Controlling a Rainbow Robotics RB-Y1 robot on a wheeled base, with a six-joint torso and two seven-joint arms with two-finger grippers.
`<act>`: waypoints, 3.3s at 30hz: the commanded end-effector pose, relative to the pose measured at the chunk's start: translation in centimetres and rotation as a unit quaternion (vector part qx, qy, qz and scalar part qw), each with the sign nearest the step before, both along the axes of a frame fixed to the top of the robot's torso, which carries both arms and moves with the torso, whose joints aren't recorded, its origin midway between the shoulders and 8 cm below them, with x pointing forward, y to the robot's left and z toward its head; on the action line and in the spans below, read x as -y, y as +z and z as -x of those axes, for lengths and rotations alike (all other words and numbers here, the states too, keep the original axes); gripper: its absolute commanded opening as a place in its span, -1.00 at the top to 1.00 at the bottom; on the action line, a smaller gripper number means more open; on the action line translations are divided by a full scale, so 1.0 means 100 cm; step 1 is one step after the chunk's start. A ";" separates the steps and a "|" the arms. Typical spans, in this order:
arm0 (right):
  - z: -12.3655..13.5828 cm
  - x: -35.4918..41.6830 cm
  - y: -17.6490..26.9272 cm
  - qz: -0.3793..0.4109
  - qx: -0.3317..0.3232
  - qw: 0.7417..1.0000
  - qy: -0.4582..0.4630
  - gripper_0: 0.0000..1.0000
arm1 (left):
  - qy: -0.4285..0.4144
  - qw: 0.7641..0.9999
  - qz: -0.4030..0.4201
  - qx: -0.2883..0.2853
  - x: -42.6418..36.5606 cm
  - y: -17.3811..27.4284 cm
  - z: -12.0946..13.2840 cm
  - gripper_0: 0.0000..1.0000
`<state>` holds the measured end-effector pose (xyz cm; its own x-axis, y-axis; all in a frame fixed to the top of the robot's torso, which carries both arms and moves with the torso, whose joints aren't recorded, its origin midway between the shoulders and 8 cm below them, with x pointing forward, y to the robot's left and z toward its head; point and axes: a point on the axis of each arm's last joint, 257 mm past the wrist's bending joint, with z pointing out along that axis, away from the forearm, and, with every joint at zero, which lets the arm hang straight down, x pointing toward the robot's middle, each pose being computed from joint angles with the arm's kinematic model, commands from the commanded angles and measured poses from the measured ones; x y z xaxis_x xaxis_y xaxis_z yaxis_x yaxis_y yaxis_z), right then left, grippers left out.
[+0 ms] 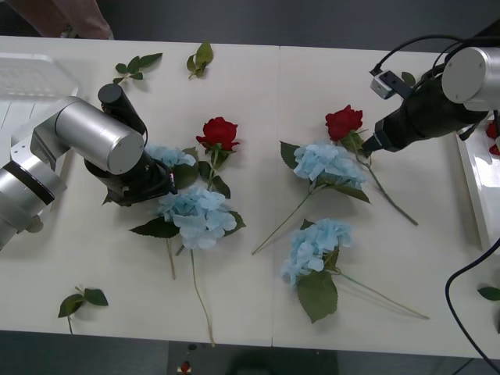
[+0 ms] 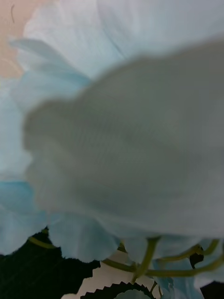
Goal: Put the red flowers into the right box and the blue flowers into the left box
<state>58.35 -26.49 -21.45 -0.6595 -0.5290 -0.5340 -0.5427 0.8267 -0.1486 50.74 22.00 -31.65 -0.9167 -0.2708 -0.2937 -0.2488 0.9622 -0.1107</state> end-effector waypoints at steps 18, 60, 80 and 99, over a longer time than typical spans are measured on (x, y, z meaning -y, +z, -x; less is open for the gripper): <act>-0.024 -0.002 -0.037 0.024 0.020 0.999 -0.014 -1.00 | -0.022 0.999 0.000 0.031 0.018 0.009 -0.025 1.00; -0.034 -0.012 -0.065 0.024 0.036 0.999 -0.033 1.00 | -0.074 0.955 -0.149 0.247 -0.149 0.260 -0.082 1.00; -0.016 0.048 0.053 0.000 0.046 0.997 -0.066 1.00 | 0.003 0.948 -0.208 0.239 -0.345 0.261 -0.082 1.00; 0.045 0.192 0.140 0.006 0.035 0.987 -0.156 1.00 | 0.054 0.934 -0.255 0.246 -0.416 0.256 -0.071 -0.73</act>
<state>53.95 -43.44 -11.15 -0.7822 -0.2720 -0.5605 -0.2608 0.9600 -0.1019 57.28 62.60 -10.27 -0.6510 -0.1030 -0.7520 -0.3835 0.8997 0.2087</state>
